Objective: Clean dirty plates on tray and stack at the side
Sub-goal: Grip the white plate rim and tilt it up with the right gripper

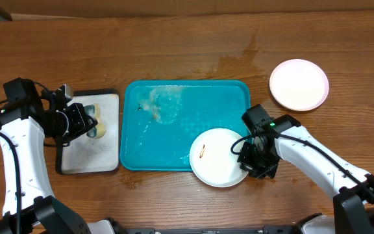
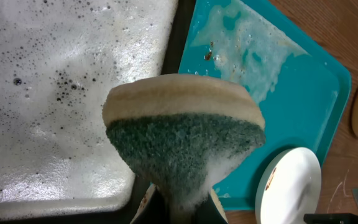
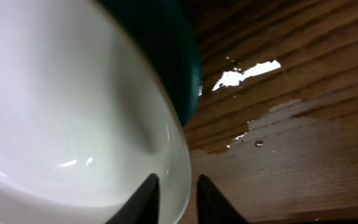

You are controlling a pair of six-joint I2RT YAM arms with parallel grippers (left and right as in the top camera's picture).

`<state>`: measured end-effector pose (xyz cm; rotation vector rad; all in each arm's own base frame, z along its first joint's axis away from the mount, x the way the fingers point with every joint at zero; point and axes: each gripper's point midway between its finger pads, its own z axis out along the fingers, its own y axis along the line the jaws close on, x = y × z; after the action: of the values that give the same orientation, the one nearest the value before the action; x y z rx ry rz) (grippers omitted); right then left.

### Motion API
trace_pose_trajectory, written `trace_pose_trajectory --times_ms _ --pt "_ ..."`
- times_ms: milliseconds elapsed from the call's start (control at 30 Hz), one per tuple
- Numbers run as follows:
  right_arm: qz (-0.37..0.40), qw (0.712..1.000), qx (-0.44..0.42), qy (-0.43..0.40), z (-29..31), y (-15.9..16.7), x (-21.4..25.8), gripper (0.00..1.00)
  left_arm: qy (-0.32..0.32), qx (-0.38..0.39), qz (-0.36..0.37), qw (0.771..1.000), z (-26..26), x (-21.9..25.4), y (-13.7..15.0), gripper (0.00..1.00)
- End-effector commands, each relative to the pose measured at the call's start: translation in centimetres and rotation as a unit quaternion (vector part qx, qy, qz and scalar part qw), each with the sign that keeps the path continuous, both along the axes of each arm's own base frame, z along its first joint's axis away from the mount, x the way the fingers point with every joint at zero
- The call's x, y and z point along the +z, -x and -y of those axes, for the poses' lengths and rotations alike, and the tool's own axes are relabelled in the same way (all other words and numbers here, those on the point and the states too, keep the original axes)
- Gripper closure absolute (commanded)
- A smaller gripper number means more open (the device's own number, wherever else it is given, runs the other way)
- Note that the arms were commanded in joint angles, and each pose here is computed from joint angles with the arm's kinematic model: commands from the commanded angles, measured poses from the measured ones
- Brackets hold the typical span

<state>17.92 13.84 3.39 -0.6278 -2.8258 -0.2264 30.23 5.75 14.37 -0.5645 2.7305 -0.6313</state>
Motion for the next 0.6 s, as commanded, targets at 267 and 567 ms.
trace_pose_trajectory --times_ms 267,567 --pt "0.005 1.0 -0.013 0.015 0.3 -0.1 -0.2 0.84 -0.004 -0.012 0.005 1.0 0.2 0.1 -0.2 0.96" --pt "0.008 0.999 -0.027 0.014 0.0 0.2 -1.3 0.96 -0.003 -0.012 0.005 1.0 0.2 0.1 -0.2 0.96"
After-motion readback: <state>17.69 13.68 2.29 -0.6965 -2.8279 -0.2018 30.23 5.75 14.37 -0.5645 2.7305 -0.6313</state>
